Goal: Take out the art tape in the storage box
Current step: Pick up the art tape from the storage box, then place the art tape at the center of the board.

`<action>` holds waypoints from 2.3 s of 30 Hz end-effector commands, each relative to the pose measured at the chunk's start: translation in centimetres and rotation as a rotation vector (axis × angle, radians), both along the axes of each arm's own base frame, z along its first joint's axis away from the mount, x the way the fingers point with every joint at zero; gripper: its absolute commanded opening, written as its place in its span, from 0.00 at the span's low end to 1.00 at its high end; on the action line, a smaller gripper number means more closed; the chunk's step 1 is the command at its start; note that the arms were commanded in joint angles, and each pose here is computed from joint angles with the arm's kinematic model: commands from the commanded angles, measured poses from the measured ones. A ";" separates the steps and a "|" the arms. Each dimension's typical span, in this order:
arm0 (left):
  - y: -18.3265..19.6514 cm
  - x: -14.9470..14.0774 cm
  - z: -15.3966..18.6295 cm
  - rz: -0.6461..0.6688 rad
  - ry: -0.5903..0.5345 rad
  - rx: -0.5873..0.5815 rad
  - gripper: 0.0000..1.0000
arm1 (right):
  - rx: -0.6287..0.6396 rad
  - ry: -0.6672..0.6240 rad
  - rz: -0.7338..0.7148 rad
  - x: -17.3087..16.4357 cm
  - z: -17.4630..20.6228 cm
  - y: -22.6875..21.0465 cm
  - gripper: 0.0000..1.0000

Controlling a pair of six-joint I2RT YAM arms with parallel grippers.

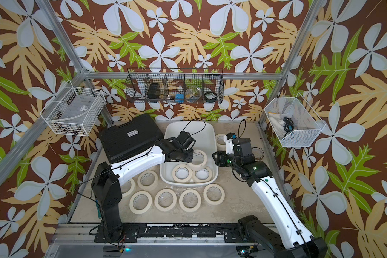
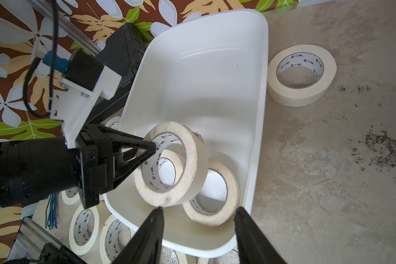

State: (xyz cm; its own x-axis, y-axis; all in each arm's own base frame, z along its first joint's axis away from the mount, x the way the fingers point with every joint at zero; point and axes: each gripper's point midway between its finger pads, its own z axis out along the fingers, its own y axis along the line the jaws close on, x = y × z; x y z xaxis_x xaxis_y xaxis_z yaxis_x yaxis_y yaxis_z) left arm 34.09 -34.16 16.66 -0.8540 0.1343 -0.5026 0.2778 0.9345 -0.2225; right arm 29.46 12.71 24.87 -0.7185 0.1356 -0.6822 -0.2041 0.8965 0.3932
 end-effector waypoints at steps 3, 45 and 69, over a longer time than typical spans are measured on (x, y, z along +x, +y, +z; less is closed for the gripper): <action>-1.3 -2.1 1.3 -0.040 0.014 -0.046 0.14 | -0.003 -0.020 0.009 0.4 -0.7 0.6 0.56; -2.9 -5.4 2.2 -0.095 -0.002 -0.090 0.16 | -0.182 0.031 0.096 0.3 -6.4 3.8 0.26; 0.5 -5.6 8.2 0.029 -0.196 -0.334 0.73 | -0.317 -0.073 -0.182 6.5 -2.7 -2.4 0.09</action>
State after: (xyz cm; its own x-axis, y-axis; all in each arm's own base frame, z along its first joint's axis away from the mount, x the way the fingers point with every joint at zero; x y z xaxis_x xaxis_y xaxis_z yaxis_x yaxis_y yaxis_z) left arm 27.87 -33.57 23.69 -0.7622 -0.0418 -0.6459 0.3260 0.8373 -0.4389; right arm 33.89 11.79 20.48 -0.6994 -0.0147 -0.7146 -0.1138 0.9893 0.0910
